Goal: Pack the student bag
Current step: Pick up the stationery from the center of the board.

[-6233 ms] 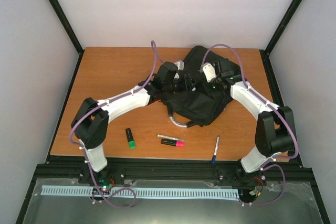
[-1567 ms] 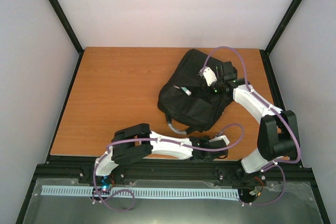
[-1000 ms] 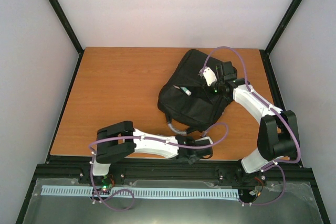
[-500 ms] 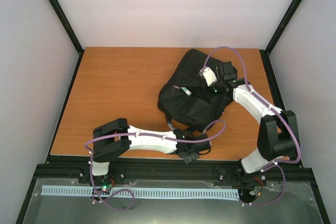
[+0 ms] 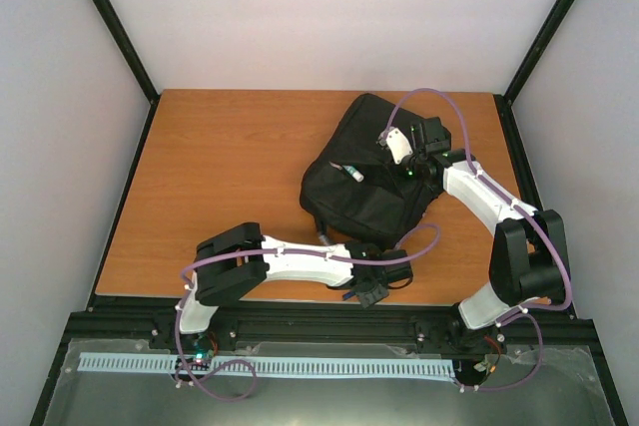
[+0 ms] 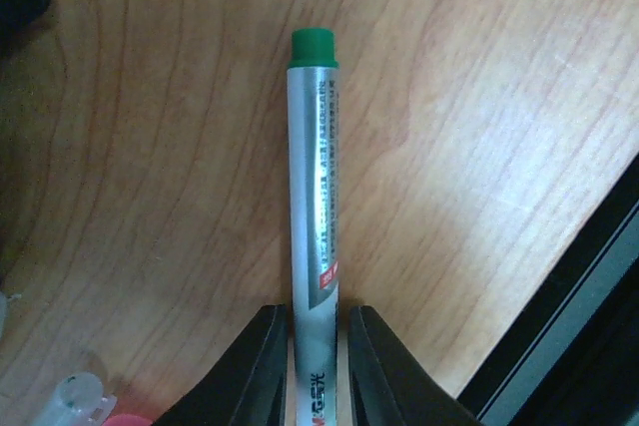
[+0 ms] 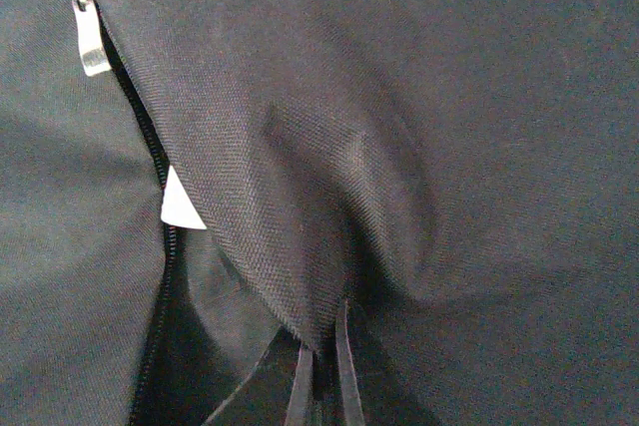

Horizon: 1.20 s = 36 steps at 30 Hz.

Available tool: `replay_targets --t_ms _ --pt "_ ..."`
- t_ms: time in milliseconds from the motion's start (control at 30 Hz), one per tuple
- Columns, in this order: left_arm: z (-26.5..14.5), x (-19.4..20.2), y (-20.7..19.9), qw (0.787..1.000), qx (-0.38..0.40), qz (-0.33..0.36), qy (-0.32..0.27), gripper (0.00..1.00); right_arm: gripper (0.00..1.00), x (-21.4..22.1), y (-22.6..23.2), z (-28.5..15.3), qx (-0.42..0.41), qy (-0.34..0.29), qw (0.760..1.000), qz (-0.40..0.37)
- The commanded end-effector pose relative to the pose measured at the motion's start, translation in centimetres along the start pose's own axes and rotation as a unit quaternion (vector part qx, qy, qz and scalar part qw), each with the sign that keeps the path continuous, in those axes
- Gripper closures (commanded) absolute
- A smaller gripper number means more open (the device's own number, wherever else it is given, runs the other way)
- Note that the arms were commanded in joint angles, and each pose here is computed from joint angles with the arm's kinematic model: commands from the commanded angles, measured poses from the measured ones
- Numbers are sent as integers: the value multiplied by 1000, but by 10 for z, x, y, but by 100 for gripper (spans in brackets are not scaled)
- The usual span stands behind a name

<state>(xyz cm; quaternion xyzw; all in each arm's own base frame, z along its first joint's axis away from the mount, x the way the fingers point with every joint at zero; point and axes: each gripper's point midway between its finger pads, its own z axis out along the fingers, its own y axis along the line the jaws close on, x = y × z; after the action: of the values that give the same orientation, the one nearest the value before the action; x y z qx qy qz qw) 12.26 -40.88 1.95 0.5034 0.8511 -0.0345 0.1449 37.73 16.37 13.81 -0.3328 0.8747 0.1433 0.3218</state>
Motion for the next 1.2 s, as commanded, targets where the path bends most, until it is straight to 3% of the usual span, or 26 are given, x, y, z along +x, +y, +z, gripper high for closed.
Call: replay_targets --t_ms 0,267,633,767,933,1033,1167 --pt "6 2 2 1000 -4 6 23 83 97 -7 8 2 -23 -13 1000 -5" --pt "-4 7 4 1000 -3 8 28 99 97 -7 7 2 -21 -12 1000 -5" --pt "-86 -6 3 998 47 5 -42 99 97 -5 7 4 -25 -10 1000 3" --pt "-112 -4 42 997 -18 -6 -72 99 97 -9 6 1 -20 -15 1000 5" --pt "-141 -11 66 992 -19 -31 -120 99 97 -13 5 -3 -16 -20 1000 7" --pt "-152 -24 89 984 -19 -80 -158 99 97 -20 7 -7 -24 -23 999 13" --pt "-169 -46 135 957 -32 -174 -228 99 97 -34 15 -12 -57 -25 998 29"
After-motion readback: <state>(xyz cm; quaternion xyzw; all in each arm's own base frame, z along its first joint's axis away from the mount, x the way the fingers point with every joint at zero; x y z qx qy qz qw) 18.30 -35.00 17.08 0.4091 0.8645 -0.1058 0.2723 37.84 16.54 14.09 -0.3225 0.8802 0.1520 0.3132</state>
